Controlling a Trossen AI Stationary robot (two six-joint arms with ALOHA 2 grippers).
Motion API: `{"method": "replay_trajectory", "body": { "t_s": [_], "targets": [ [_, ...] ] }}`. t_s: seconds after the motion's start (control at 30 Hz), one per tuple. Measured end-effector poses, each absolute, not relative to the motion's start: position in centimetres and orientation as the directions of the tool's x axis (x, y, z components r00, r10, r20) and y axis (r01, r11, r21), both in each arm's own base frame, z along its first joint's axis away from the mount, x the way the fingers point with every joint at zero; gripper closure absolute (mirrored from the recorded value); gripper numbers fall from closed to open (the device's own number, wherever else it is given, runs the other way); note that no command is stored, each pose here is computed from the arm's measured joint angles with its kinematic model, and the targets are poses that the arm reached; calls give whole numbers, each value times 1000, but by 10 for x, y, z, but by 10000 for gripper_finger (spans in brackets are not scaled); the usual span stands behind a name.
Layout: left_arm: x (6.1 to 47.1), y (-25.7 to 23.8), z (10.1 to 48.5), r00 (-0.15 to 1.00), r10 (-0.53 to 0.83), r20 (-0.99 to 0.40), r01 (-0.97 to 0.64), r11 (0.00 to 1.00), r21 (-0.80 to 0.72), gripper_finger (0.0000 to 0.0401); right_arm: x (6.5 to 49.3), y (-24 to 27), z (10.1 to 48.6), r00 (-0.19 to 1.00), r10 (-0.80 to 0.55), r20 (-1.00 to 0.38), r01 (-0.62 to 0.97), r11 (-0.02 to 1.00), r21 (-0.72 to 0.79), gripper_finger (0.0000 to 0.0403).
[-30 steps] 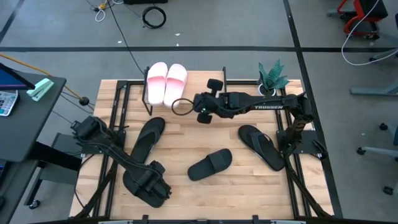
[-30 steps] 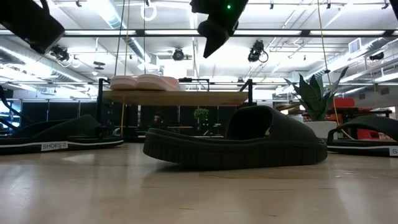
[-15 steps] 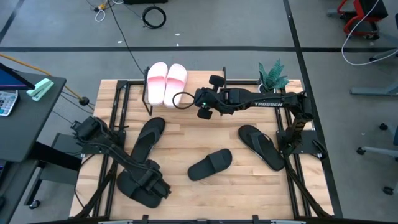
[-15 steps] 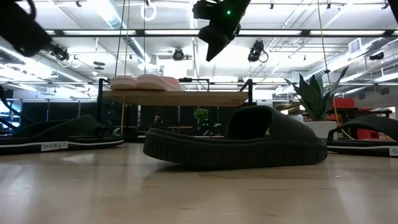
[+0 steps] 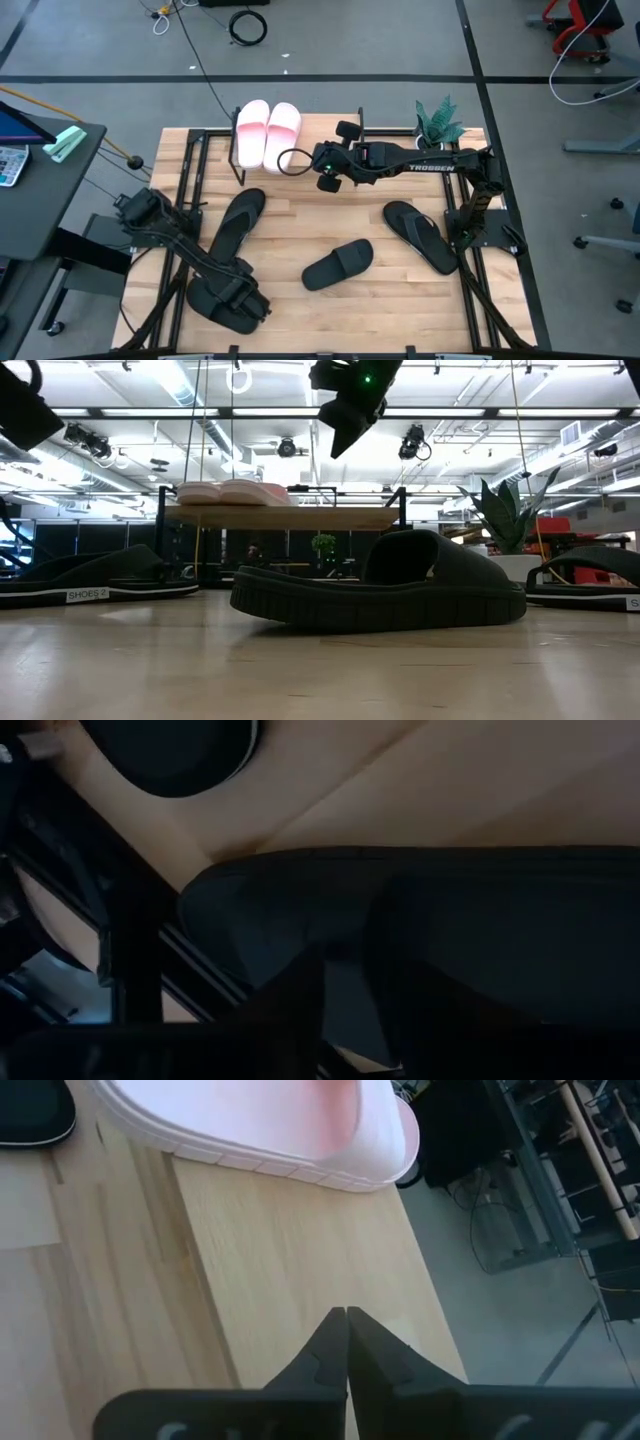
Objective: Pick and place slides into the shelf
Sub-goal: Put the bottom left black slides on the shelf aligned with the pink slides
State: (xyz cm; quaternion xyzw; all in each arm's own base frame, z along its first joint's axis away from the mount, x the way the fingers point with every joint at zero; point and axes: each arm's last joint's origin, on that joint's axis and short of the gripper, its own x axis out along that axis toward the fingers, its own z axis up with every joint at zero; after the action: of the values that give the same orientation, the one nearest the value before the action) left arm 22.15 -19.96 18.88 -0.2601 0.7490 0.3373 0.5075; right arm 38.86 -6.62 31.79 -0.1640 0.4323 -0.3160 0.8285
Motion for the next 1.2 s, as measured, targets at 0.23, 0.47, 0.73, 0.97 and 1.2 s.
{"method": "replay_trajectory", "body": {
  "t_s": [0.23, 0.47, 0.73, 0.97, 1.2],
  "targets": [
    [215, -207, 188, -349, -35, -937, -715, 656, 242, 315, 389, -66, 318, 426, -666, -613, 382, 746, -545, 396],
    [212, -208, 189, -358, -21, -934, -760, 587, 278, 329, 389, -66, 318, 426, -666, -613, 385, 746, -543, 396],
    [209, -213, 180, -398, 20, -917, -737, 588, 333, 343, 389, -66, 318, 426, -666, -613, 385, 746, -543, 397],
    [211, -211, 179, -410, 26, -912, -749, 560, 353, 392, 389, -66, 318, 426, -666, -613, 385, 746, -543, 396],
    [213, -208, 184, -425, 37, -905, -727, 582, 365, 396, 389, -66, 318, 426, -665, -613, 385, 746, -543, 395]
  ]
}}
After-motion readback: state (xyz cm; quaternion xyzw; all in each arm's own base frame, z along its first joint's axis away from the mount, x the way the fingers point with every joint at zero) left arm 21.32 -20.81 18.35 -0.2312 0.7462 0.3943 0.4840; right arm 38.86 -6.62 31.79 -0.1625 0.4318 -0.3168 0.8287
